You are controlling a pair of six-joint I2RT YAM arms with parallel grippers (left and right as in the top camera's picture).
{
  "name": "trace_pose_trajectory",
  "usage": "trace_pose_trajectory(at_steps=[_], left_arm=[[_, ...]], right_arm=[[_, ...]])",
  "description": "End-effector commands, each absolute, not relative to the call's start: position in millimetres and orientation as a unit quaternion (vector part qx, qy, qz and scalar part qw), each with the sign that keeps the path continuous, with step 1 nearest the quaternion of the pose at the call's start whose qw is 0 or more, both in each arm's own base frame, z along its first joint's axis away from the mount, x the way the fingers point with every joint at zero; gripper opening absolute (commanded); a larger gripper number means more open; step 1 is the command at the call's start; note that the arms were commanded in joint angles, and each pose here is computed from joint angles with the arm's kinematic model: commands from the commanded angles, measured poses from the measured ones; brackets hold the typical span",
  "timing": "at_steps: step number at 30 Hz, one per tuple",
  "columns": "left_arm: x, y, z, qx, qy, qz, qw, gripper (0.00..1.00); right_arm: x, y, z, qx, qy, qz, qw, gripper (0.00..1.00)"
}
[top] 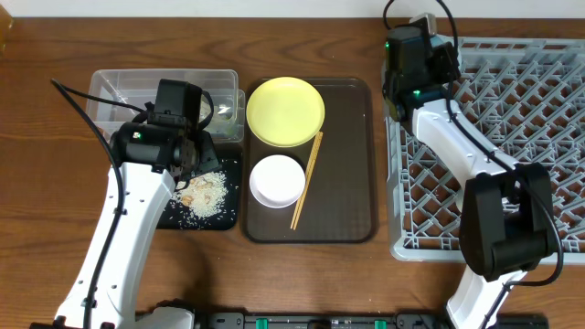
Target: Sort waste into correct bins and load items into the dishwasher rack
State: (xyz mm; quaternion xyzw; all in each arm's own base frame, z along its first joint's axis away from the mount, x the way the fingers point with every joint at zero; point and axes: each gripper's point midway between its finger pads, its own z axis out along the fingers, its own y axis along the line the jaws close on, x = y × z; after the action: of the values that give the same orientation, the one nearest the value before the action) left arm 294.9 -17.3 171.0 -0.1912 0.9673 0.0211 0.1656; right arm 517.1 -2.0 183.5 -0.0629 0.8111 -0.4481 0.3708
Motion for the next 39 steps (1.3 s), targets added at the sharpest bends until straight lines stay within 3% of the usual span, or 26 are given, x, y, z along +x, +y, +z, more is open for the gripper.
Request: trace_pose_trajectory(at_steps=[1, 7, 13, 39], left_arm=[[296, -12, 176, -0.198, 0.964, 0.028, 0.175, 0.63], [296, -12, 176, -0.198, 0.964, 0.028, 0.175, 0.63], [296, -12, 176, -0.198, 0.964, 0.028, 0.175, 0.63], [296, -12, 176, -0.198, 0.964, 0.028, 0.175, 0.63]], right_arm=[[514, 4, 169, -0.047, 0.821, -0.436, 0.367, 0.01], [505, -16, 192, 0.026, 0.787, -0.486, 0.379, 0.01], [513, -21, 209, 0.013, 0.772, -0.506, 0.385, 0.01], [508, 3, 171, -0.013, 0.788, -0.499, 0.361, 0.01]])
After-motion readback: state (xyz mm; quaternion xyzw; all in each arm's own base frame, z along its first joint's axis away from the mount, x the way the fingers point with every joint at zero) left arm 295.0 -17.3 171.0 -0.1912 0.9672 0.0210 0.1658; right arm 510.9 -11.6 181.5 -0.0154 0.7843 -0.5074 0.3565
